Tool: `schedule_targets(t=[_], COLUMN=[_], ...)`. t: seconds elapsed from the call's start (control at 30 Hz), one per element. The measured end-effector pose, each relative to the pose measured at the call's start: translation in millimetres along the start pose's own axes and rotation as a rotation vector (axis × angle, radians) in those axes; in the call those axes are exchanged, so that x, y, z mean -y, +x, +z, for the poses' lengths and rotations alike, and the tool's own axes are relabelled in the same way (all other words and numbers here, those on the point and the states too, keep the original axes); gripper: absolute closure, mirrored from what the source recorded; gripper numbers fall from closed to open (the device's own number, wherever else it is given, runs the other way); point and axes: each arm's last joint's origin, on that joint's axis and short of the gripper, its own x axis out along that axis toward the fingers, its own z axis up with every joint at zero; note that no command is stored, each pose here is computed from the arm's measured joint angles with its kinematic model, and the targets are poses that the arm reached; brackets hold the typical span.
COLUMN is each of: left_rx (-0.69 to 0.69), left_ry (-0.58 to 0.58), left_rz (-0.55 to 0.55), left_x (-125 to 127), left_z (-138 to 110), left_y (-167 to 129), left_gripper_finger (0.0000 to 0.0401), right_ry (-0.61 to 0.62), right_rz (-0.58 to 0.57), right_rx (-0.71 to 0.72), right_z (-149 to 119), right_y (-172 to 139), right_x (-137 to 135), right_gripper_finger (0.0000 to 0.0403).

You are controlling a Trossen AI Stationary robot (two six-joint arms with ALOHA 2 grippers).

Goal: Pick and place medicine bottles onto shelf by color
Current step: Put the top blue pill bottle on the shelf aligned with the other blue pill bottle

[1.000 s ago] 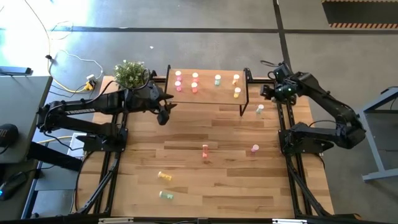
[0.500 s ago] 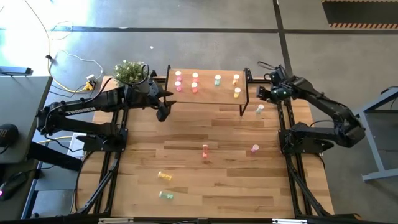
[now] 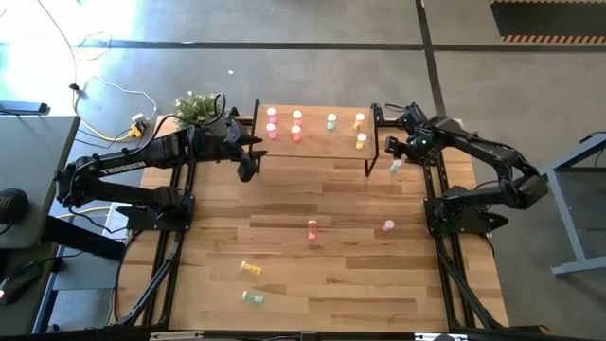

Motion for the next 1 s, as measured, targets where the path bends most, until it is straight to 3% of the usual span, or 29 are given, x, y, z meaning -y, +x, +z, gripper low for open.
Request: schedule_targets(t=[0.7,1.0], left_rx=[0.0,0.0], left_ry=[0.004,0.003], left_rz=[0.003,0.003], left_x=[-0.8,-0.8], left_z=[0.1,0.2], left_y=[0.2,0.2], left_gripper_finger=[0.0215,0.0215], right_ry=[0.005,-0.031], right_rz=[-0.074,-0.091], right_rx=[-0.05,-0.05], right_z=[6.2,0.2], right_y=[22.3,24.5], right_x=[-3.2,-8.5], right_gripper_finger=[0.0219,0.0275])
